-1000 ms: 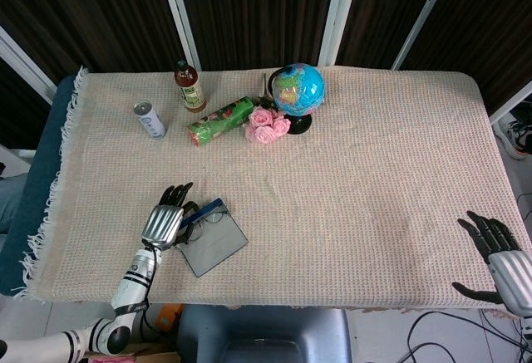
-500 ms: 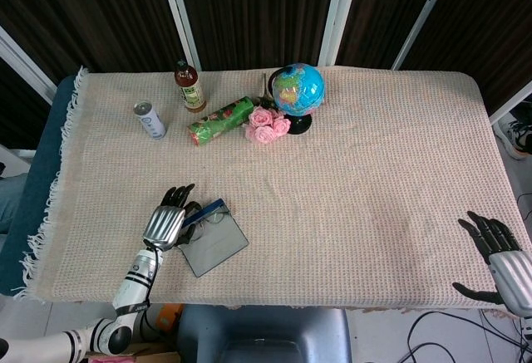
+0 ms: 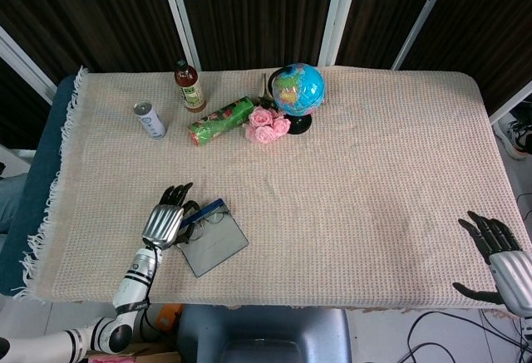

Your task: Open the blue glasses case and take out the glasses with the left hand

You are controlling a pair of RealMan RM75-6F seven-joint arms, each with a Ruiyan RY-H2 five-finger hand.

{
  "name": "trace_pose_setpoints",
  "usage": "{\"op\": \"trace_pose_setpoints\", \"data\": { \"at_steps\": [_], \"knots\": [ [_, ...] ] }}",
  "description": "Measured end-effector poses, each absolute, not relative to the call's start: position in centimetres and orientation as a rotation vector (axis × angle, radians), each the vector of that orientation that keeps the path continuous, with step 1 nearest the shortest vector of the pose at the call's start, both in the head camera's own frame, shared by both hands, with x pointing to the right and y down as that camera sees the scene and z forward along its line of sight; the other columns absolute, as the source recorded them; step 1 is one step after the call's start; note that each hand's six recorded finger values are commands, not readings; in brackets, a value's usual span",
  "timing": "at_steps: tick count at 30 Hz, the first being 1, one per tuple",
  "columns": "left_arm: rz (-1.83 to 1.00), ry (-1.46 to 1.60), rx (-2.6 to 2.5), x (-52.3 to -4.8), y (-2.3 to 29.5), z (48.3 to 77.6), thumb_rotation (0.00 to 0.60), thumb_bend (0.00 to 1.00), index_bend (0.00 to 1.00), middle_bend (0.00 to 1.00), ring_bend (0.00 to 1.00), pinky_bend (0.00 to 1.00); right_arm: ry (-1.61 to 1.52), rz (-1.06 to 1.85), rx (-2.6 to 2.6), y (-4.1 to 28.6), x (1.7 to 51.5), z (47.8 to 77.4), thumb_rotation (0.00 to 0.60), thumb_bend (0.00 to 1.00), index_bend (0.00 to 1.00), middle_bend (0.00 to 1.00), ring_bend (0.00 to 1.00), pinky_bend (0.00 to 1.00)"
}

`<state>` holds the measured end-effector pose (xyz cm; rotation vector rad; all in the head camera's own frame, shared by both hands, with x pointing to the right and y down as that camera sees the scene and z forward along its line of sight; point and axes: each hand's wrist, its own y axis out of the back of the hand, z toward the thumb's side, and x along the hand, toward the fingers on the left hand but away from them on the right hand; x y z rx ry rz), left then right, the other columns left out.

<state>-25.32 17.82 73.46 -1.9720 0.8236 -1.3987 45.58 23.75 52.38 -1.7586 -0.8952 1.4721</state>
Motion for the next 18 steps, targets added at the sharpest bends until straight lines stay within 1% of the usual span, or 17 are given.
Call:
{"op": "trace_pose_setpoints", "data": {
  "at_steps": [18],
  "knots": [
    [-1.424,0.819,-1.962,-25.7,17.58,73.7,0.6,0.42,0.39,0.0,0.0,0.0,-0.89,1.475,-1.758,23.79,45.55,52.46,0.6,0.03,0.0,0.0,0.0,0.0]
  ]
}}
